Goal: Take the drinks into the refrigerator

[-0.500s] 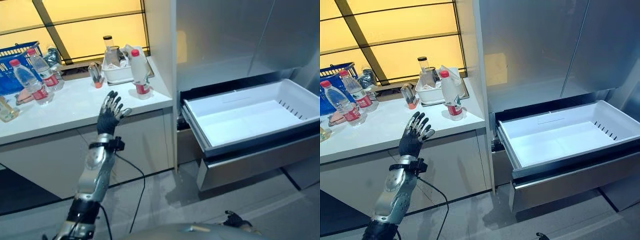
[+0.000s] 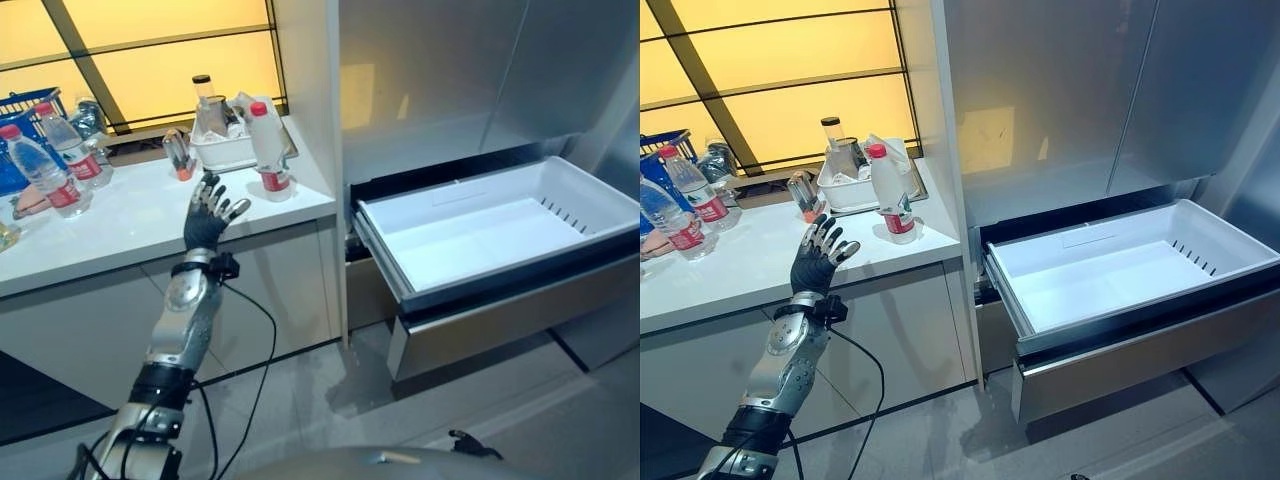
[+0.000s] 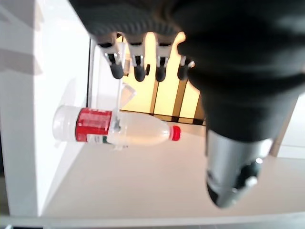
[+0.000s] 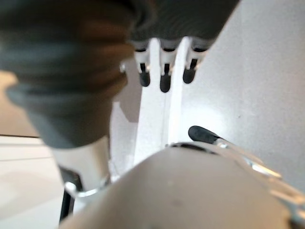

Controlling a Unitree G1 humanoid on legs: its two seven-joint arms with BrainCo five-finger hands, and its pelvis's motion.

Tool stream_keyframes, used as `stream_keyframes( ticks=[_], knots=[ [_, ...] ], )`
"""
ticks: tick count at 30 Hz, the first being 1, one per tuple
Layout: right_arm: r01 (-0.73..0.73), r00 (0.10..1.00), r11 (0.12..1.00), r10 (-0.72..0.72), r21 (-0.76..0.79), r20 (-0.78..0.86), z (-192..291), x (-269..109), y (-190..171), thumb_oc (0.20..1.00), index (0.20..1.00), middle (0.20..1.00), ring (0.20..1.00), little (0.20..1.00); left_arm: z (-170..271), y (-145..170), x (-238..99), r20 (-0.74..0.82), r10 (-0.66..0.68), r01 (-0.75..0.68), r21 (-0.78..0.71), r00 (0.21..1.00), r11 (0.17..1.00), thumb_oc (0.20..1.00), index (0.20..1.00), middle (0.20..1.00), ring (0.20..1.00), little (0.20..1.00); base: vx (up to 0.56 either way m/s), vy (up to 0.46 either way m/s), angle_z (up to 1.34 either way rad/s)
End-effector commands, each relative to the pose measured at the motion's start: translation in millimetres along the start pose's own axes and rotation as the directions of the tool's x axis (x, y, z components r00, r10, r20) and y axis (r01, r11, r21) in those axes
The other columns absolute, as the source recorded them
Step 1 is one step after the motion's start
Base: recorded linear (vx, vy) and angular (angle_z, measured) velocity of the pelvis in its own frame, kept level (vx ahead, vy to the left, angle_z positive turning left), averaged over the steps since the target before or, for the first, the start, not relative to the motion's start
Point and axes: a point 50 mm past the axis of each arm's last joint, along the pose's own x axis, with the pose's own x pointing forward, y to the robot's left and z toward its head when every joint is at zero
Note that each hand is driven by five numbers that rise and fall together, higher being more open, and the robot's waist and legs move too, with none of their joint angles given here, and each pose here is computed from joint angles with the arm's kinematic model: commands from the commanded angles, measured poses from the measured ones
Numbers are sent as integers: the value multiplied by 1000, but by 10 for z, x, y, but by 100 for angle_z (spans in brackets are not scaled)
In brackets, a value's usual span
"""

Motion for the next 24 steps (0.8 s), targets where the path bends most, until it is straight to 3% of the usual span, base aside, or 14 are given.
stream_keyframes(
  ticks=[1,10,24],
  knots=[
    [6,997,1000,-7,12,71,342,37,-10,1000,1000,1000,1000,1000,544,-37,406,179,-4,2,15,984,1000,1000,1000,1000,1000,1000,0,0,0],
    [41,992,999,-45,33,116,517,46,-131,1000,1000,1000,1000,1000,1128,143,801,262,28,-99,261,965,960,1000,1000,1000,1000,1000,-22,2,0],
    [76,979,995,-86,64,183,770,42,-284,1000,1000,1000,1000,1000,1693,98,1202,261,65,-155,340,963,927,1000,1000,1000,1000,1000,-21,10,-1]
  ],
)
